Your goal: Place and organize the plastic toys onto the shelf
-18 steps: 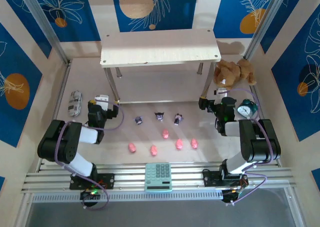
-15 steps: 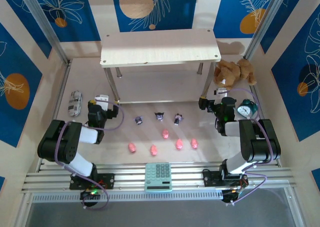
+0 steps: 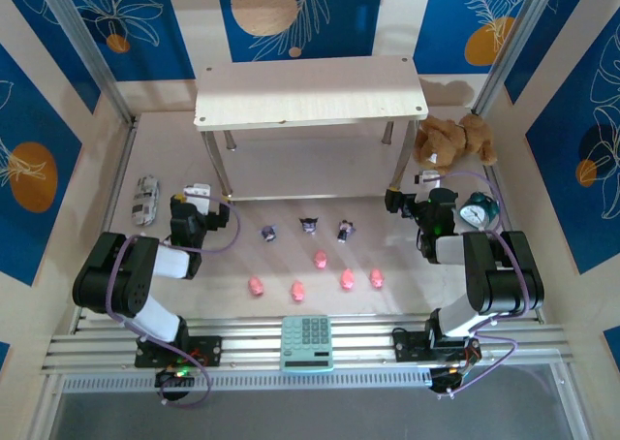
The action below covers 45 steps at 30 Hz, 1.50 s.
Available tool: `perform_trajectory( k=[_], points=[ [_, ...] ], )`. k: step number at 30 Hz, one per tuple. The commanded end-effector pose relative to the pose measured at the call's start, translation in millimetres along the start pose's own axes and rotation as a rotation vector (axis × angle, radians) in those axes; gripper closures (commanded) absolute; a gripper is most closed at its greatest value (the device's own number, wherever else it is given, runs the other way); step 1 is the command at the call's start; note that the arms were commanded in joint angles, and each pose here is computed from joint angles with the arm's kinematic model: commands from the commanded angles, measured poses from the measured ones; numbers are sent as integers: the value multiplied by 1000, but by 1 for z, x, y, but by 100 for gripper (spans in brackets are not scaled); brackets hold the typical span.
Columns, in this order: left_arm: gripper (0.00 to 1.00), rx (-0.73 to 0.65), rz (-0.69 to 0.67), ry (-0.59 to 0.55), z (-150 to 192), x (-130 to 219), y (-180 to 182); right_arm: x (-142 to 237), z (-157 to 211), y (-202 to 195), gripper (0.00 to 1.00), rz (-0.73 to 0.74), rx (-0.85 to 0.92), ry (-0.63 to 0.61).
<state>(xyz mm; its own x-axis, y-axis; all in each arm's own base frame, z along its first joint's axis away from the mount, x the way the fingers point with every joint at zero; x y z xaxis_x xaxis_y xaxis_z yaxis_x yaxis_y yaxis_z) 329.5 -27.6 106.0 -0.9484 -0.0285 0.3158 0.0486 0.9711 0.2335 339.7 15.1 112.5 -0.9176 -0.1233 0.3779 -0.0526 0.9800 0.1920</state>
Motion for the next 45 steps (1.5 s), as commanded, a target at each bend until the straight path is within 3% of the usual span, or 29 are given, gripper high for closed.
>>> perform_trajectory(
  k=[1, 14, 18, 20, 26, 32, 38, 45],
  points=[
    [0, 17, 1, -15, -7, -4, 4, -1, -3, 2, 1, -16, -9, -4],
    [0, 32, 35, -3, -7, -7, 5, -1, -3, 2, 3, -20, -11, -3],
    [20, 45, 60, -1, -7, -7, 6, -1, -5, 5, 26, -56, -10, 13],
    [30, 41, 72, 3, -12, -7, 6, -1, -7, 3, 26, -50, -22, 14],
    [41, 30, 100, 8, -37, 6, 10, 3, -21, -1, 24, 14, -46, 27],
    [44, 109, 90, -53, -85, 41, 24, 36, -62, 15, 26, 24, -30, -15],
    [55, 192, 210, 14, -114, 72, 15, 86, -79, 52, 34, -25, -83, 152],
    [57, 218, 229, 109, -116, 114, 7, 131, -54, 93, 31, -49, -118, 430]
  ],
)
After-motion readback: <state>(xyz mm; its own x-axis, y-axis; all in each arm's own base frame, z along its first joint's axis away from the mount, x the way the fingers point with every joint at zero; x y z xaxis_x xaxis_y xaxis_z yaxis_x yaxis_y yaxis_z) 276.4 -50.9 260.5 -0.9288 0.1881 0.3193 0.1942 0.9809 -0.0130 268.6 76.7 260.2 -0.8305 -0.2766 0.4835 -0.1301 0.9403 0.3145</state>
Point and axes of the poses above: each hand's point on the last joint's axis, 136 mm out from that joint toward the fingers, its own x axis back along the fingers, its own y axis along the line the jaws close on, z = x × y, the point moved 6 cm from there along x, back along the fingers, and after that the axes turned 5 degrees about -x, right-handed, at the moved point
